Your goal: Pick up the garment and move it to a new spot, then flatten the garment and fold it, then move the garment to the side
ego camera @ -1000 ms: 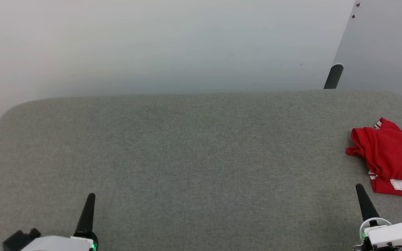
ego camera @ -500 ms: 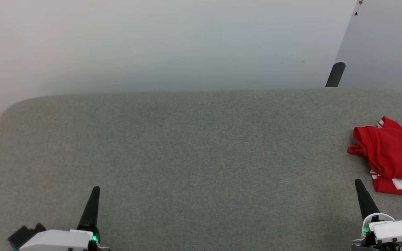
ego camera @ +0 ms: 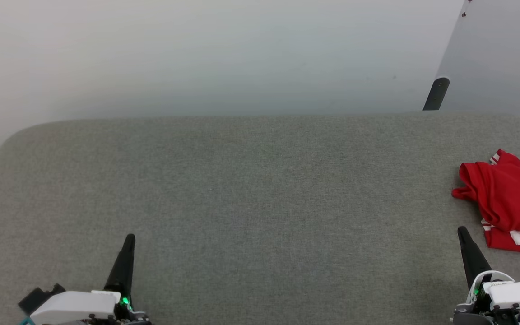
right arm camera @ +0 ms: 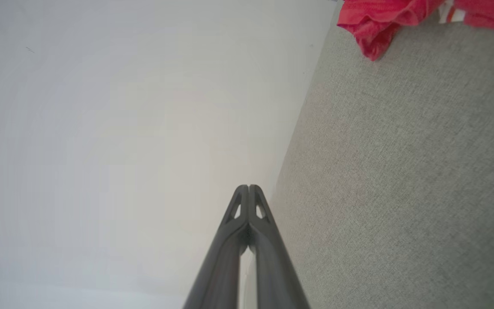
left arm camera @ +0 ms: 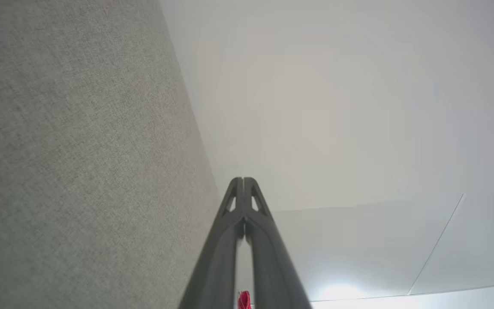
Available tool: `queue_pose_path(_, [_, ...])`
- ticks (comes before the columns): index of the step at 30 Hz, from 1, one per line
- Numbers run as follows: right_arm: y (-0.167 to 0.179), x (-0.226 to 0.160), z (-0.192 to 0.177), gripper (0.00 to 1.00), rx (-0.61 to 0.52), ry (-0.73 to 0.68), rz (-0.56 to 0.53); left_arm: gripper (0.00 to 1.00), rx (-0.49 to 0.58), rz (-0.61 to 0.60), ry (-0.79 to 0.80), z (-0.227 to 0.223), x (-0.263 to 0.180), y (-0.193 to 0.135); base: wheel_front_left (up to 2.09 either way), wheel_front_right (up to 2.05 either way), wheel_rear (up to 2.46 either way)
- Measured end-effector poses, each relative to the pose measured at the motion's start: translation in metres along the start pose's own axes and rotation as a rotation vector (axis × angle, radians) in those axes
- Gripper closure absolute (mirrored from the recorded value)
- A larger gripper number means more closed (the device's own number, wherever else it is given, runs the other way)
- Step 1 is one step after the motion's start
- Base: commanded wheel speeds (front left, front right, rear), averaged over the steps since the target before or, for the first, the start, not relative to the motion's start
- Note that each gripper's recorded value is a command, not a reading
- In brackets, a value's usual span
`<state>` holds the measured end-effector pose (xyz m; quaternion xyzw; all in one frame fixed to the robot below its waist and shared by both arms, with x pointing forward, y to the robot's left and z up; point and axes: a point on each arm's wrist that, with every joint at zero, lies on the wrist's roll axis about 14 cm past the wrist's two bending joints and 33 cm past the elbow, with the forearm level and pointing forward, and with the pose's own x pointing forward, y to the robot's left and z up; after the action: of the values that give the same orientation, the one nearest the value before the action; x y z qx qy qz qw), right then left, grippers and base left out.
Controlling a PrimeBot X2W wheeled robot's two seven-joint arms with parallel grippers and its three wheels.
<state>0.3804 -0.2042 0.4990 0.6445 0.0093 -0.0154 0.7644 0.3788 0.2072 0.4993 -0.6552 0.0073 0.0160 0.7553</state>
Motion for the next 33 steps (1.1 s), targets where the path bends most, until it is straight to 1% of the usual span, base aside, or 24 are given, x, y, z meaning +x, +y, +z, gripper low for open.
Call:
queue_pose_path(22, [0.0047, 0.0064, -0.0029, 1.0, 0.169, 0.01, 0.021, 1.0, -0.144, -0.021, 0.014, -0.0068, 0.0087, -0.0062, 0.0, 0.0, 0.0])
queue_pose_path(33, [0.0075, 0.0079, -0.0026, 1.0, 0.171, 0.009, 0.029, 1.0, -0.145, -0.022, 0.014, -0.007, 0.0088, -0.0063, 0.0, 0.0, 0.0])
